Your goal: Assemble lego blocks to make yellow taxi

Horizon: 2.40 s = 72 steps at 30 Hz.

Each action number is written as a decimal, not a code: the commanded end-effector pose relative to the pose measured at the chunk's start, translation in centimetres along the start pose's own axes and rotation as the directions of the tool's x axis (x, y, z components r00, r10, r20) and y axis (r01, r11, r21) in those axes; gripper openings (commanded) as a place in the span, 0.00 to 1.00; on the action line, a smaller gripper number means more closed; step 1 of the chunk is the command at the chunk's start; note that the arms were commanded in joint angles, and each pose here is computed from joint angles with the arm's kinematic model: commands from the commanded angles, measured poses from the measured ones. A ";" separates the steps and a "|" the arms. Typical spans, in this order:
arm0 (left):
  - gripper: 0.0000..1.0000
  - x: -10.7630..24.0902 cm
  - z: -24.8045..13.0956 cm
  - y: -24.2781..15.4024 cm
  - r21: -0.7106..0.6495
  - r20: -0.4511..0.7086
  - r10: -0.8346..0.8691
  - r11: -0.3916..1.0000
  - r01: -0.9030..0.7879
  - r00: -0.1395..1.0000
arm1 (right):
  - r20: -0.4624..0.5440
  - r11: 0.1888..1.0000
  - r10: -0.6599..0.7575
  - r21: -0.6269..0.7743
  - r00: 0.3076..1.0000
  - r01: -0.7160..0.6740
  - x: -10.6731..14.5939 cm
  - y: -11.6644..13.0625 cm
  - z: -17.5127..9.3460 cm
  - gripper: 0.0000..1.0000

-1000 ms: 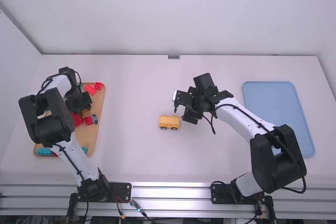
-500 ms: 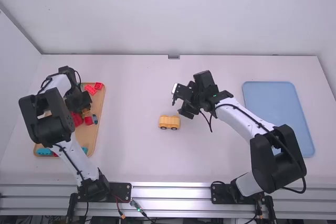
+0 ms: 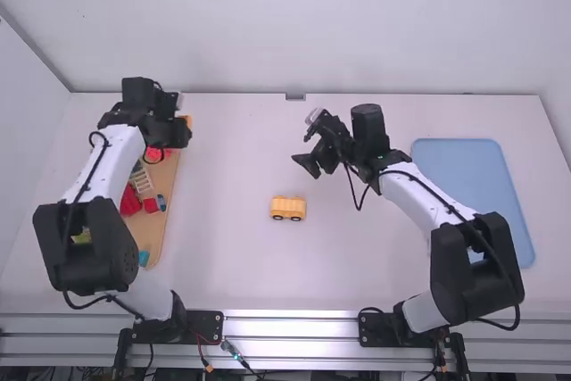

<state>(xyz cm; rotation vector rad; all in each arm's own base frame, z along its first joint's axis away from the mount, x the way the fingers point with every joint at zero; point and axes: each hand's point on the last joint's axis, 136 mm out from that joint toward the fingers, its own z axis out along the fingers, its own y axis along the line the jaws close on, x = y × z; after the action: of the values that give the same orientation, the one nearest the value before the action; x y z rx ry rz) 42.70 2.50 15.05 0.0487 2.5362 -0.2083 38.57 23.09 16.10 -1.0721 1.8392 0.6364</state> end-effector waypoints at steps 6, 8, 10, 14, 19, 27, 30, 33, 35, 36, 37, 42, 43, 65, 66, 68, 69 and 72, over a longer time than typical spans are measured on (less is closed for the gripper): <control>0.04 1.3 -2.4 -14.5 0.487 0.342 0.360 0.722 -0.492 0.868 | 0.214 0.937 0.099 -0.348 0.972 -0.019 -3.2 3.0 -1.6 0.99; 0.06 1.7 -3.1 -16.6 0.543 0.416 0.356 0.641 -0.543 0.837 | 0.238 0.915 0.131 -0.402 0.962 -0.025 -3.4 3.2 -1.9 0.99; 0.06 2.3 -4.3 -18.9 0.612 0.510 0.317 0.520 -0.596 0.800 | 0.269 0.877 0.163 -0.481 0.949 -0.014 -3.8 3.6 -2.1 0.99; 0.10 3.5 -6.6 -21.4 0.655 0.640 0.239 0.328 -0.681 0.730 | 0.322 0.808 0.161 -0.586 0.933 0.063 -4.2 4.8 -2.4 0.99; 0.09 4.0 -6.5 -22.5 0.665 0.659 0.180 0.314 -0.678 0.730 | 0.347 0.749 0.140 -0.649 0.927 0.130 -5.0 6.9 -2.2 1.00; 0.09 5.0 -7.1 -23.4 0.627 0.719 0.150 0.283 -0.726 0.679 | 0.292 0.736 0.217 -0.675 0.932 0.040 -6.6 8.1 -1.4 0.86; 0.09 5.0 -7.4 -23.6 0.633 0.719 0.133 0.280 -0.722 0.682 | 0.290 0.736 0.218 -0.676 0.932 0.039 -6.6 8.1 -1.4 0.80; 0.09 5.1 -7.4 -23.5 0.636 0.716 0.132 0.283 -0.718 0.686 | 0.289 0.731 0.215 -0.681 0.933 0.043 -6.7 8.5 -1.3 0.69; 0.09 5.1 -7.4 -23.5 0.636 0.716 0.132 0.283 -0.718 0.686 | 0.288 0.727 0.214 -0.685 0.933 0.045 -6.7 8.7 -1.3 0.65; 0.09 5.1 -7.4 -23.6 0.636 0.716 0.132 0.280 -0.719 0.685 | 0.288 0.726 0.214 -0.686 0.933 0.046 -6.7 8.7 -1.3 0.63; 0.09 5.1 -7.4 -23.7 0.636 0.717 0.133 0.278 -0.720 0.685 | 0.288 0.726 0.214 -0.686 0.933 0.045 -6.7 8.8 -1.2 0.61; 0.09 5.2 -7.4 -23.7 0.636 0.717 0.133 0.277 -0.720 0.685 | 0.290 0.719 0.205 -0.693 0.935 0.057 -6.8 9.5 -1.0 0.49; 0.09 5.2 -7.4 -23.7 0.637 0.716 0.133 0.277 -0.720 0.685 | 0.291 0.720 0.205 -0.692 0.935 0.058 -6.8 9.4 -1.0 0.45; 0.99 6.0 -0.8 -20.1 0.590 0.558 0.227 0.568 -0.574 0.798 | 0.243 0.856 0.269 -0.504 0.932 -0.116 -4.8 4.5 1.5 0.07; 0.99 6.3 0.5 -19.1 0.560 0.516 0.248 0.627 -0.542 0.820 | 0.221 0.873 0.282 -0.462 0.934 -0.154 -4.1 3.8 2.1 0.06; 0.99 7.0 4.0 -14.9 0.408 0.353 0.266 0.819 -0.404 0.897 | 0.132 0.908 0.305 -0.340 0.943 -0.246 -2.1 2.1 3.7 0.06; 0.99 7.1 4.3 -14.3 0.384 0.331 0.260 0.841 -0.382 0.907 | 0.108 0.913 0.306 -0.315 0.946 -0.260 -1.7 1.8 3.9 0.06; 0.99 7.2 5.9 -10.1 0.198 0.212 0.175 0.956 -0.218 0.961 | -0.028 0.936 0.265 -0.235 0.964 -0.264 0.1 1.9 4.9 0.04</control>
<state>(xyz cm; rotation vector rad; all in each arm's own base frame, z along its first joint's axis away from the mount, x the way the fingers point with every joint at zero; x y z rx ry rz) 36.39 -12.82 7.30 0.5115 2.2442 -0.7153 36.41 27.35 12.97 -0.8760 2.0389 1.2795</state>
